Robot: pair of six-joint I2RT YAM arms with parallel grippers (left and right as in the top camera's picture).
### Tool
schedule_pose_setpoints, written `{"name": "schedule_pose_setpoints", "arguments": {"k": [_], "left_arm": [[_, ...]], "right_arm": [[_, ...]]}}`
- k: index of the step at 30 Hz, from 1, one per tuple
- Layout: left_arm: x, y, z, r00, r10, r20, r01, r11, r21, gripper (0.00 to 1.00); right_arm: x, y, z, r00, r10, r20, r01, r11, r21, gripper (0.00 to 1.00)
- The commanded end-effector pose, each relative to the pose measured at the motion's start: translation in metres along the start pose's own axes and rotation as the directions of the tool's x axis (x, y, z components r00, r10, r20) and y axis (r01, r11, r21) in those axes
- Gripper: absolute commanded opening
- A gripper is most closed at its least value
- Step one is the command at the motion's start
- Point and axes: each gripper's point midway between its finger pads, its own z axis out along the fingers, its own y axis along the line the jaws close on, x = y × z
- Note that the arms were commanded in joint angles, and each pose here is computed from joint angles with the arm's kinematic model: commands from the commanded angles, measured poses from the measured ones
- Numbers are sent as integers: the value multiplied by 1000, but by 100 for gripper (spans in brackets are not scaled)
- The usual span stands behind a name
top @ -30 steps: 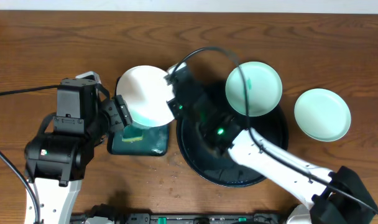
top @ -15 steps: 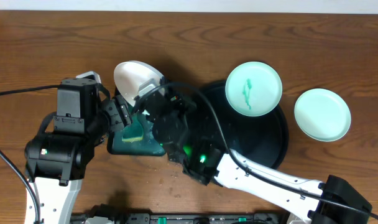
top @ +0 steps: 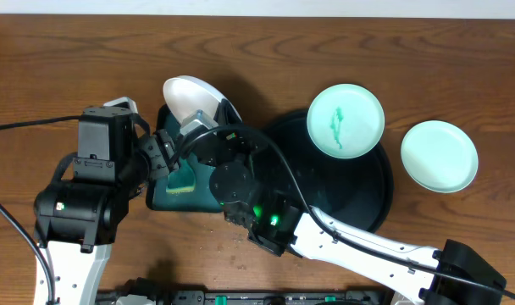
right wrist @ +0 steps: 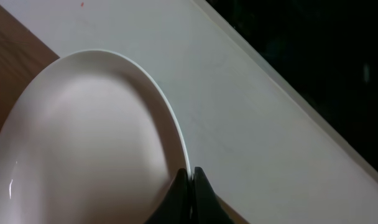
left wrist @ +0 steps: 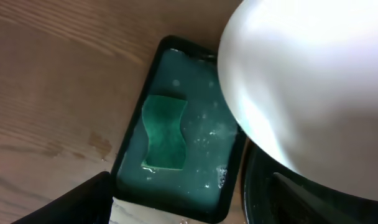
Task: Clean dirty plates on tray and stack at the side
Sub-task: 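Lift the white plate with the right gripper and tilt it over the water tray, then carry the white plate right and stack it on the cleaned green plate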
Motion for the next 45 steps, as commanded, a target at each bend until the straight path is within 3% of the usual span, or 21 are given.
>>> {"name": "schedule_pose_setpoints", "arguments": {"k": [1,33,39,42,45], "left_arm": [[-3,0,-2,1000,6,8,-6,1000,-2,80],[-3,0,-2,1000,6,8,-6,1000,-2,80],[-3,0,-2,1000,6,8,-6,1000,-2,80],[-3,0,-2,1000,6,8,-6,1000,-2,80],[-3,0,-2,1000,6,8,-6,1000,-2,80]], "right_arm": [[-12,-10,-5,1000,-10,18,9,1000,22,1],[-9,-15,-5,1000,-1,0,1,999,46,1],[16,-23,10,971,232,-58,-227,971,73,1],[59,-16,25,907,381,-180,-377,924,56,1],[101,7,35,790,496,-360,-547,836,-49,1]]}}
